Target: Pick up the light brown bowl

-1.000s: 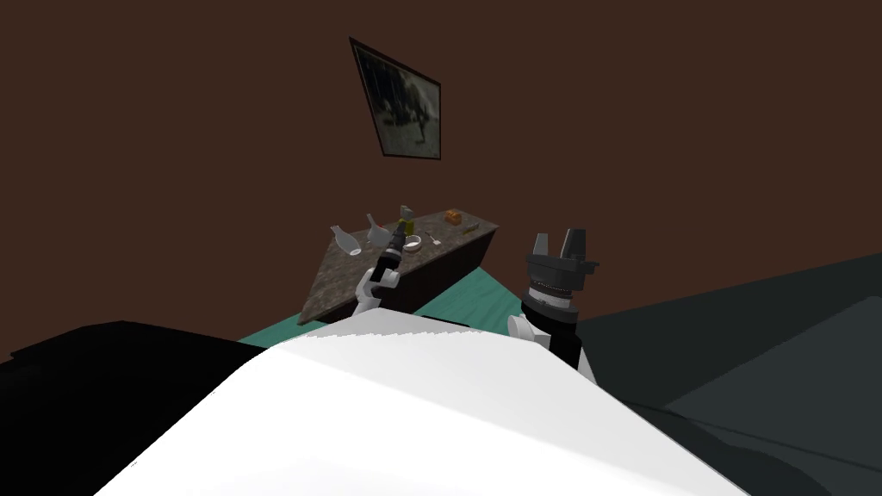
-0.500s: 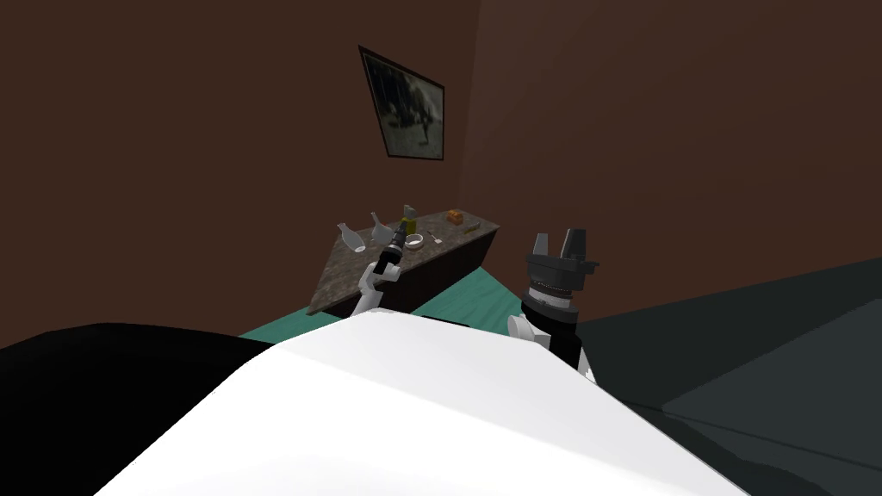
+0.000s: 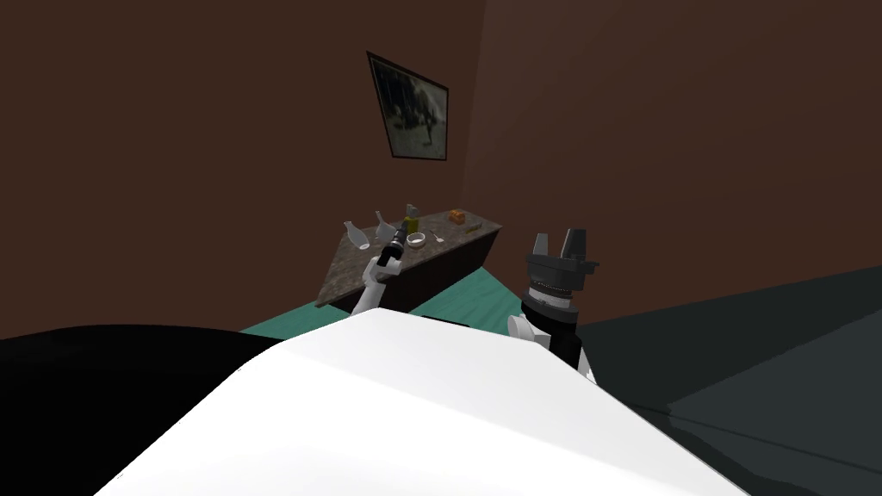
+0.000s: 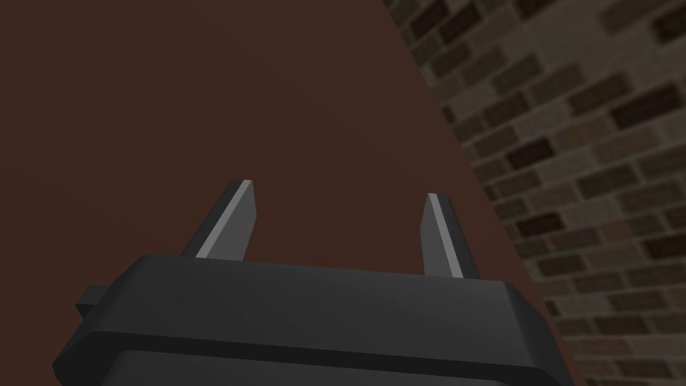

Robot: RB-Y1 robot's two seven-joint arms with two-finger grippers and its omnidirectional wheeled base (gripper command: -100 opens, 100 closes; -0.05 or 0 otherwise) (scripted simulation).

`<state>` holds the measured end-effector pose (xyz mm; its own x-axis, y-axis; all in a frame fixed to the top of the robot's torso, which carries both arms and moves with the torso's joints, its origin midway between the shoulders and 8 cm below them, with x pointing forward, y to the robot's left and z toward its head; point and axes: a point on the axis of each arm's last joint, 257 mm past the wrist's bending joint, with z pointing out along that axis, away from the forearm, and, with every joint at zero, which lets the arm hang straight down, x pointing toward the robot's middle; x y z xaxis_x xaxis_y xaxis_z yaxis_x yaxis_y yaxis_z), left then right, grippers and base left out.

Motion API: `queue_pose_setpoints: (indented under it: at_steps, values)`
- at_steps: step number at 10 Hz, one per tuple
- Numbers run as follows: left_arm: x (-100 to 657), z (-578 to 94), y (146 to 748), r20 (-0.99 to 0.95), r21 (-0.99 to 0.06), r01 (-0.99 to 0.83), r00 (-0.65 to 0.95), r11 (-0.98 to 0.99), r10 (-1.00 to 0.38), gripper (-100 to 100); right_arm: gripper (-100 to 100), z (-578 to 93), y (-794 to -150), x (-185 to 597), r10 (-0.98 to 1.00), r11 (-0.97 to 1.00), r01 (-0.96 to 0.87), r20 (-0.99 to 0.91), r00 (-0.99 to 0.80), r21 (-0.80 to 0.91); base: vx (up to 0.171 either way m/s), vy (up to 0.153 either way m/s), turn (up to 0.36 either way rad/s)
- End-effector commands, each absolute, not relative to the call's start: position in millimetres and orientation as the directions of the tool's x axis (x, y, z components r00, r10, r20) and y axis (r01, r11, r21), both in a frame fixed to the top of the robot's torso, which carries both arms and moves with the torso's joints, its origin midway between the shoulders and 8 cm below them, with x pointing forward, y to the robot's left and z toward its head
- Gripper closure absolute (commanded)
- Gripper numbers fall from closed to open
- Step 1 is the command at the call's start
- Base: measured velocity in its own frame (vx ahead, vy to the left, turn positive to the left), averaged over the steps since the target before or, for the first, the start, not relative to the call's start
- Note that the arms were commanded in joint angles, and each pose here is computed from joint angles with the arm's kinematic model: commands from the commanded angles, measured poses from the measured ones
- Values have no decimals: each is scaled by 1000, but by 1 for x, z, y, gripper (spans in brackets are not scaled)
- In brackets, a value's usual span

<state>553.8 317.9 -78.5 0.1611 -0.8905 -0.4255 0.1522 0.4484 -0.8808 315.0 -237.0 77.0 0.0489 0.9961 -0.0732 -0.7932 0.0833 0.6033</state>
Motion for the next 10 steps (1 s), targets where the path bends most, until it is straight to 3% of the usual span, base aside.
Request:
queue_pose_setpoints:
  at_steps: [1, 10]
  values:
    - [563, -84, 321, -429, -887, 111, 159, 448, -889, -100, 0, 77, -237, 315, 996, 83, -793, -73, 49, 603, -36, -9, 47]
    - [614, -112, 350, -431, -902, -109, 157, 418, -889, -100, 0, 77, -237, 315, 996, 83, -793, -73, 49, 603, -24, -4, 50]
